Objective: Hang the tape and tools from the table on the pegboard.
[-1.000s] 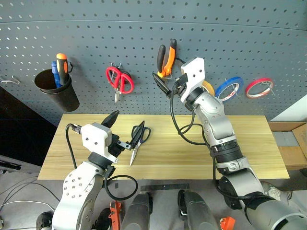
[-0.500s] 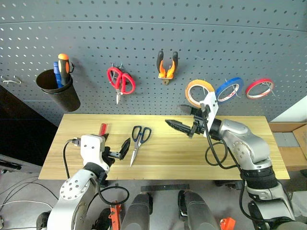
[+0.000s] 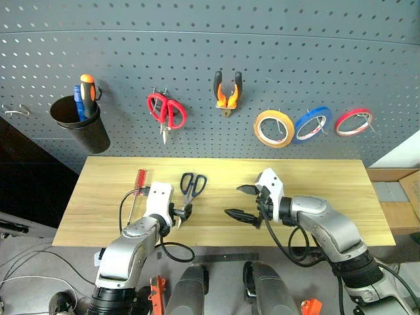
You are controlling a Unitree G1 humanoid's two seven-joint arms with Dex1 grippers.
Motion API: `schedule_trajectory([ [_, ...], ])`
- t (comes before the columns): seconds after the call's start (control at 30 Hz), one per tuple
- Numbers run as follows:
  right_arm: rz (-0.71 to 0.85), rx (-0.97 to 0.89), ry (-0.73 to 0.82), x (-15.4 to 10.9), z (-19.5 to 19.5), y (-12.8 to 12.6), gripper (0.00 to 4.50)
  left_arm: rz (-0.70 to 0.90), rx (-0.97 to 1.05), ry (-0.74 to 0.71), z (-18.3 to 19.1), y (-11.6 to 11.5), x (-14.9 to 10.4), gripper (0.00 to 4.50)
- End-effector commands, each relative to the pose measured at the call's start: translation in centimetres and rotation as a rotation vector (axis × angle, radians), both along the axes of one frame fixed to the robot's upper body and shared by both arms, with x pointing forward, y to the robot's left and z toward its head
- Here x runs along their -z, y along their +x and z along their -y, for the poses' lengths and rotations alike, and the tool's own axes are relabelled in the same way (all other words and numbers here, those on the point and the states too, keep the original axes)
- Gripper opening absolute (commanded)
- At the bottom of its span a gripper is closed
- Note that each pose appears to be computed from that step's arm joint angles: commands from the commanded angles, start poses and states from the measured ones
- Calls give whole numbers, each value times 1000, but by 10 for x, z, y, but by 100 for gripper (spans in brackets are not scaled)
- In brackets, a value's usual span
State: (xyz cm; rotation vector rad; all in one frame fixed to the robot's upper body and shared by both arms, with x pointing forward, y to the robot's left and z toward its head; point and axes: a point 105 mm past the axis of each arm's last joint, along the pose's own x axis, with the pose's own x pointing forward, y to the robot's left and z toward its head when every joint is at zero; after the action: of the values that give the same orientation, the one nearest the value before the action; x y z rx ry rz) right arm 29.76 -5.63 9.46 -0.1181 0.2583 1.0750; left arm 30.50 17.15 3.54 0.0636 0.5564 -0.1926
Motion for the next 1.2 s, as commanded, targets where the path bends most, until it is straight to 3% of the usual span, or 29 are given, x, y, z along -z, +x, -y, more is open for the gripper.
schedule_trajectory([
  [0.03,60,25,44,-10,0,3,447,-15,-11,15,1,7,1,450],
  [0.43,46,42,47,-3,1,1,447,-125,79,52,30,32,19,450],
  [0.83,48,62,28,-1,4,2,447,-246,8,73,25,38,40,450],
  [0.93,49,66,25,0,5,3,450,-254,9,87,22,34,39,393],
  [1.2,53,86,18,-2,7,10,450,-279,-15,111,9,22,40,114],
])
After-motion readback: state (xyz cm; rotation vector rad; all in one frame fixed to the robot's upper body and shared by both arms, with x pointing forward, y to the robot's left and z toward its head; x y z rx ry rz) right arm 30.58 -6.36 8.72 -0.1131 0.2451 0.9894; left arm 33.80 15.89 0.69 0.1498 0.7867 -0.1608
